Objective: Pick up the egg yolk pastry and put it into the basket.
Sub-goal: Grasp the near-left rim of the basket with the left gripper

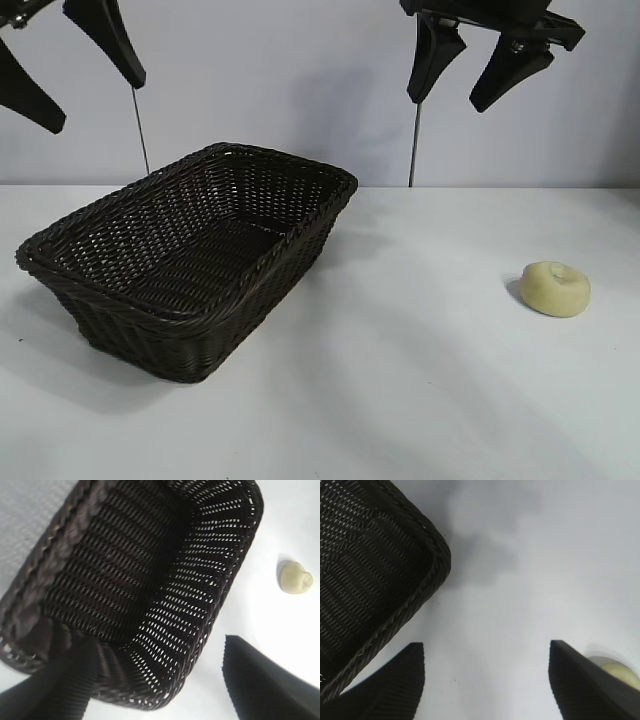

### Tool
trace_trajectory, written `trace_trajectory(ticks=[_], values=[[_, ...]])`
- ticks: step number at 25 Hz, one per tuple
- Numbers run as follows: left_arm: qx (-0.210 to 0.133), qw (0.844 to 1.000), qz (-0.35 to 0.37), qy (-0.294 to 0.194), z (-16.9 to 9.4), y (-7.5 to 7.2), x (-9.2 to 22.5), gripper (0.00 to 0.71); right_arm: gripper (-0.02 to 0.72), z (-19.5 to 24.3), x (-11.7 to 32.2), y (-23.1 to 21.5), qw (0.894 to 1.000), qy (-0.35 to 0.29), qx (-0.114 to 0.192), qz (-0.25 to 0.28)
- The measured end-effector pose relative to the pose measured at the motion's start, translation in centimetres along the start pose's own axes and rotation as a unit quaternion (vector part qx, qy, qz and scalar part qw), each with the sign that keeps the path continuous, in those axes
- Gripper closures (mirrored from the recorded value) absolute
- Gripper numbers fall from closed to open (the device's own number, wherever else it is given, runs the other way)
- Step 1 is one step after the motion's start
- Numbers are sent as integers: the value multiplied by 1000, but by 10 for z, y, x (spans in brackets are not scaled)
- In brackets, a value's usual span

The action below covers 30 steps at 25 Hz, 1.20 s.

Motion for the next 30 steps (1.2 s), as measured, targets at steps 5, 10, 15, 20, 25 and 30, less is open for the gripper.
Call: trace_trajectory(ticks=[5,10,15,20,25,30], values=[[-10,999,-47,14,2,12,31,199,195,0,0,0,1000,1,0,0],[-22,992,-122,4,18,26,45,199,195,0,0,0,1000,1,0,0],[-33,979,-200,-7,34,40,56,199,195,0,1,0,1000,5,0,0],[-48,962,-270,-10,50,55,75,199,195,0,2,0,1000,8,0,0],[-45,953,-298,-35,62,55,82,199,195,0,3,0,1000,9,0,0],[-34,952,-299,-56,65,49,77,199,195,0,3,0,1000,9,0,0]])
Point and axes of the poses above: a point on each arm's last joint axis where the gripper is mounted, z pointing out along that axis toward the gripper, y along the wrist's bending axis when the last joint is at zero, x = y × z, the point moved 6 cm from there along z, pointing out along that axis toward the gripper, and after that the axes turned 6 degrees about z, right-handed, at the moved point
